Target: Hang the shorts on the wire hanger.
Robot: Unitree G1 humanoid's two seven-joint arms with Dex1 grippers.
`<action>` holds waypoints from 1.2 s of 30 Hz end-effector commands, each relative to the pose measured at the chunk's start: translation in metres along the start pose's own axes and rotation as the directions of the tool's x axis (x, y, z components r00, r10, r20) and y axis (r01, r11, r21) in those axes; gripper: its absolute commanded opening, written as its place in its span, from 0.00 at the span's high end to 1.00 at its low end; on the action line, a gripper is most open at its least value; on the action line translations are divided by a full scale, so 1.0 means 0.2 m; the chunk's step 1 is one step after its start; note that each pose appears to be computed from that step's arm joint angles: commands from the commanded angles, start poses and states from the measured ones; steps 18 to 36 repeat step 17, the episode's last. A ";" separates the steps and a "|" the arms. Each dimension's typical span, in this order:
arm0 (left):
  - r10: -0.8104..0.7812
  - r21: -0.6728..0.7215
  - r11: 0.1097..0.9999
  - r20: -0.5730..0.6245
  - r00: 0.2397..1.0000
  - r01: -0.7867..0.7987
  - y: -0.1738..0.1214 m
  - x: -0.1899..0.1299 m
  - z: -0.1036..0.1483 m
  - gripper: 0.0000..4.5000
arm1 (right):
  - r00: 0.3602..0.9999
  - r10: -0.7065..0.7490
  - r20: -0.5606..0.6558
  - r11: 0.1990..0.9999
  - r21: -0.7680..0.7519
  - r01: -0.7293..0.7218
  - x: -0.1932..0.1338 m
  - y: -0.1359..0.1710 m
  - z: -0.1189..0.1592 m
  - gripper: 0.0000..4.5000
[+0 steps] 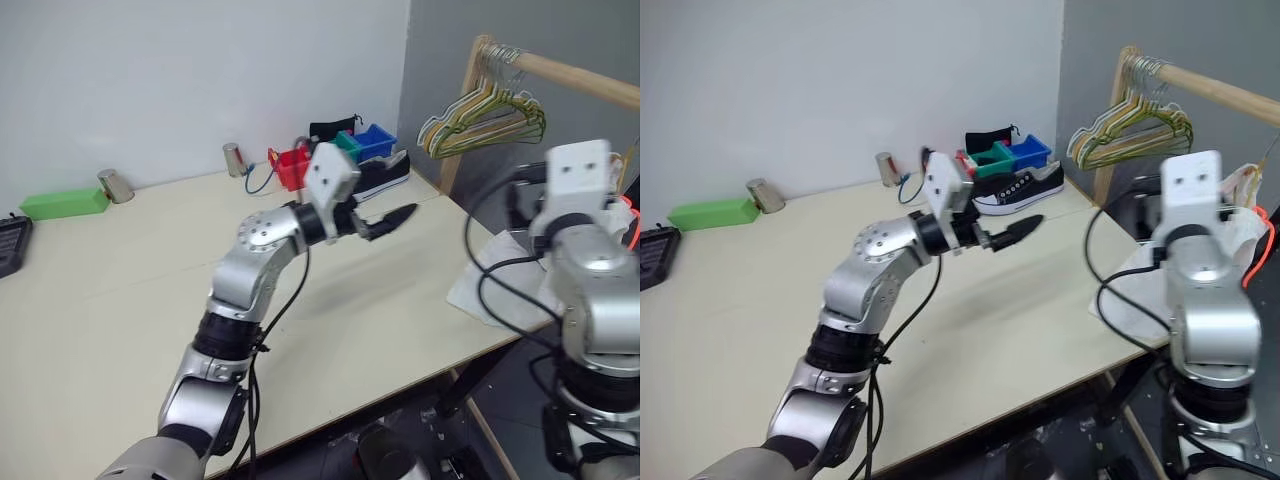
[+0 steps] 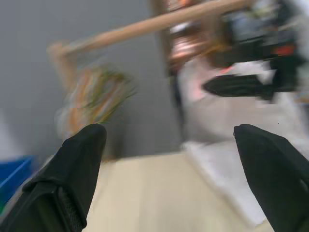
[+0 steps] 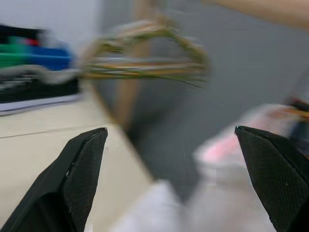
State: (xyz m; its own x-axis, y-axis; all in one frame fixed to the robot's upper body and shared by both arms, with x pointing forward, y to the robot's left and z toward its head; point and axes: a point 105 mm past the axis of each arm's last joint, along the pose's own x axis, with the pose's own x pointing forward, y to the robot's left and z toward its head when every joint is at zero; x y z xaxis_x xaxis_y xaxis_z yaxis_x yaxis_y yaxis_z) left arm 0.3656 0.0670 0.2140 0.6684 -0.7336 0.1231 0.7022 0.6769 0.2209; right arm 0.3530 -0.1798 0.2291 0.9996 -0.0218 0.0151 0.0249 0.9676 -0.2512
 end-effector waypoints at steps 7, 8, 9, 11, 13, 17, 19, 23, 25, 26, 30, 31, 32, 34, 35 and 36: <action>0.539 0.033 0.839 -0.188 0.821 -0.543 0.24 -0.51 -0.29 0.00 | 0.951 0.290 0.105 0.951 0.078 -0.299 0.20 0.50 -0.13 0.00; 0.573 0.038 0.814 -0.210 0.792 -0.579 0.23 -0.56 -0.33 0.00 | 0.950 0.298 0.090 0.947 0.094 -0.306 0.21 0.53 -0.18 0.00; 0.599 0.036 0.793 -0.227 0.767 -0.609 0.22 -0.60 -0.36 0.00 | 0.949 0.306 0.075 0.943 0.116 -0.313 0.22 0.56 -0.21 0.00; 0.646 0.022 0.749 -0.251 0.721 -0.663 0.21 -0.66 -0.40 0.00 | 0.956 0.293 0.028 0.942 0.163 -0.293 0.24 0.59 -0.31 0.00; 0.676 0.017 0.715 -0.270 0.685 -0.699 0.20 -0.70 -0.44 0.00 | 0.964 0.267 -0.016 0.948 0.185 -0.259 0.25 0.59 -0.40 0.00; 0.728 0.003 0.649 -0.296 0.619 -0.761 0.22 -0.76 -0.51 0.00 | 0.972 0.226 -0.068 0.958 0.194 -0.210 0.26 0.58 -0.51 0.00; 0.728 0.003 0.649 -0.296 0.619 -0.761 0.22 -0.76 -0.51 0.00 | 0.972 0.226 -0.068 0.958 0.194 -0.210 0.26 0.58 -0.51 0.00; 0.728 0.003 0.649 -0.296 0.619 -0.761 0.22 -0.76 -0.51 0.00 | 0.972 0.226 -0.068 0.958 0.194 -0.210 0.26 0.58 -0.51 0.00; 0.728 0.003 0.649 -0.296 0.619 -0.761 0.22 -0.76 -0.51 0.00 | 0.972 0.226 -0.068 0.958 0.194 -0.210 0.26 0.58 -0.51 0.00; 0.728 0.003 0.649 -0.296 0.619 -0.761 0.22 -0.76 -0.51 0.00 | 0.972 0.226 -0.068 0.958 0.194 -0.210 0.26 0.58 -0.51 0.00; 0.728 0.003 0.649 -0.296 0.619 -0.761 0.22 -0.76 -0.51 0.00 | 0.972 0.226 -0.068 0.958 0.194 -0.210 0.26 0.58 -0.51 0.00; 0.728 0.003 0.649 -0.296 0.619 -0.761 0.22 -0.76 -0.51 0.00 | 0.972 0.226 -0.068 0.958 0.194 -0.210 0.26 0.58 -0.51 0.00; 0.728 0.003 0.649 -0.296 0.619 -0.761 0.22 -0.76 -0.51 0.00 | 0.972 0.226 -0.068 0.958 0.194 -0.210 0.26 0.58 -0.51 0.00; 0.728 0.003 0.649 -0.296 0.619 -0.761 0.22 -0.76 -0.51 0.00 | 0.972 0.226 -0.068 0.958 0.194 -0.210 0.26 0.58 -0.51 0.00; 0.728 0.003 0.649 -0.296 0.619 -0.761 0.22 -0.76 -0.51 0.00 | 0.972 0.226 -0.068 0.958 0.194 -0.210 0.26 0.58 -0.51 0.00; 0.728 0.003 0.649 -0.296 0.619 -0.761 0.22 -0.76 -0.51 0.00 | 0.972 0.226 -0.068 0.958 0.194 -0.210 0.26 0.58 -0.51 0.00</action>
